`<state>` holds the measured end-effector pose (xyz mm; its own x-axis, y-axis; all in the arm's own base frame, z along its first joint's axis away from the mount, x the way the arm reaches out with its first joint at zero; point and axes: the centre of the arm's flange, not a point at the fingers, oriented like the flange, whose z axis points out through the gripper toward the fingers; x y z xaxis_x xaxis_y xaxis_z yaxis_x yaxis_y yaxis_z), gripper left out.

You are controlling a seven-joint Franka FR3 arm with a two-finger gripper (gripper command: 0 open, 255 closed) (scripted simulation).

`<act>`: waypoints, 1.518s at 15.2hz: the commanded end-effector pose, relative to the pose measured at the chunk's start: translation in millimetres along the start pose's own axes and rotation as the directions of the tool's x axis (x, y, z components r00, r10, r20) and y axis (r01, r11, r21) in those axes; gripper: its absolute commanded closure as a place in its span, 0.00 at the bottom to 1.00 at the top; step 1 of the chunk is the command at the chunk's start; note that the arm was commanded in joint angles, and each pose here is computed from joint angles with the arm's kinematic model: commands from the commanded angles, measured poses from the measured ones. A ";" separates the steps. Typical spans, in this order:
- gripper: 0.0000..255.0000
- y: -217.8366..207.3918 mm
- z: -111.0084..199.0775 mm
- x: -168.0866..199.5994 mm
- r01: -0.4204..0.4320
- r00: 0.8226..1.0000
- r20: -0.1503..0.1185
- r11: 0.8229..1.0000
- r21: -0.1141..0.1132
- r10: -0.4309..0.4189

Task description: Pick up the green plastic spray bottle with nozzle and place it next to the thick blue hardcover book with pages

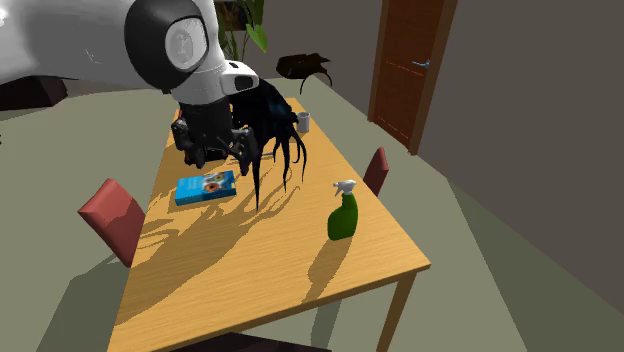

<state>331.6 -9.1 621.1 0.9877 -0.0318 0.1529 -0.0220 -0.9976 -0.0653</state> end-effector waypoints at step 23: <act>0.00 70.9 224.0 122.7 -0.662 0.736 -0.327 0.730 -0.168 0.592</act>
<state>480.7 -61.8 424.3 0.6921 -0.6113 0.3838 -0.6682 -0.7437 0.0202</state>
